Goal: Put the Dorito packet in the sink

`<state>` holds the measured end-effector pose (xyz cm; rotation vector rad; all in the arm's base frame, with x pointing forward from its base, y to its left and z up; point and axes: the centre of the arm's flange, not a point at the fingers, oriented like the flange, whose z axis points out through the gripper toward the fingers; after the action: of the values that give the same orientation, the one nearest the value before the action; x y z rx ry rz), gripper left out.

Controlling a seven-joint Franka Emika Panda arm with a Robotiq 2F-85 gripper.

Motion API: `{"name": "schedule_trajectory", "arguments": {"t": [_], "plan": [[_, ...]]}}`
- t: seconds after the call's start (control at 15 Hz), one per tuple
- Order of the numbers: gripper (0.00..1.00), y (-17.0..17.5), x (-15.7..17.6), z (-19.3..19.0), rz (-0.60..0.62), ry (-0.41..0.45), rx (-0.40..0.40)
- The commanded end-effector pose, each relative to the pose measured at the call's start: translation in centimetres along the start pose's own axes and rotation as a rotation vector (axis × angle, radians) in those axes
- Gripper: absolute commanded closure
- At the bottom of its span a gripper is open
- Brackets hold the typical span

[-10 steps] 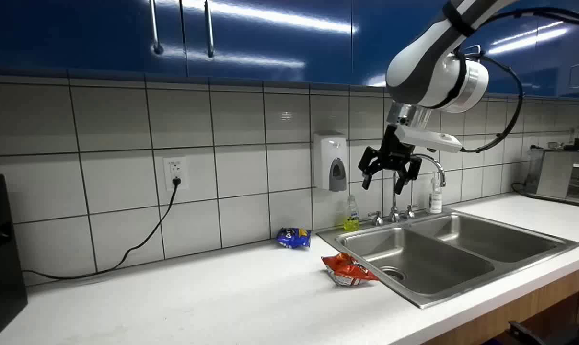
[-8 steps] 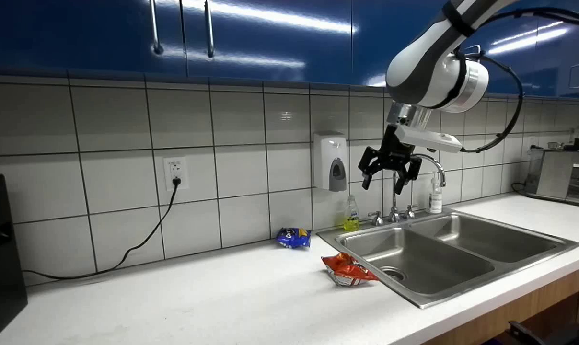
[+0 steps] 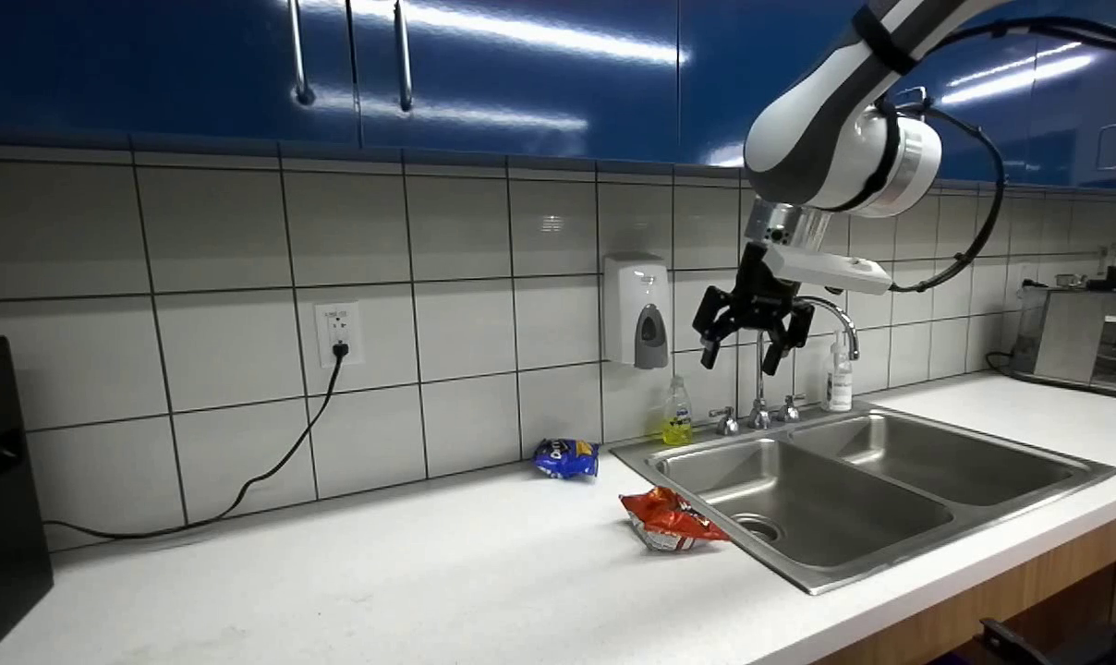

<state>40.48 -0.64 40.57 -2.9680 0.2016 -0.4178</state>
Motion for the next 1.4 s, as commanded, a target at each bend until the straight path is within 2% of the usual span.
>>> {"name": "schedule_trajectory", "arguments": {"t": [0.0, 0.2, 0.6, 0.93, 1.33], "plan": [[0.0, -0.1, 0.0, 0.7, -0.063, -0.052, -0.084], [0.0, -0.2, -0.5, 1.6, -0.093, -0.108, -0.128], [0.0, -0.9, -1.3, 4.9, -0.096, -0.2, -0.116], [0.0, -1.3, -1.2, 7.8, -0.081, -0.235, -0.073], [0.0, -1.7, 0.3, 10.9, -0.062, -0.244, -0.054]]}}
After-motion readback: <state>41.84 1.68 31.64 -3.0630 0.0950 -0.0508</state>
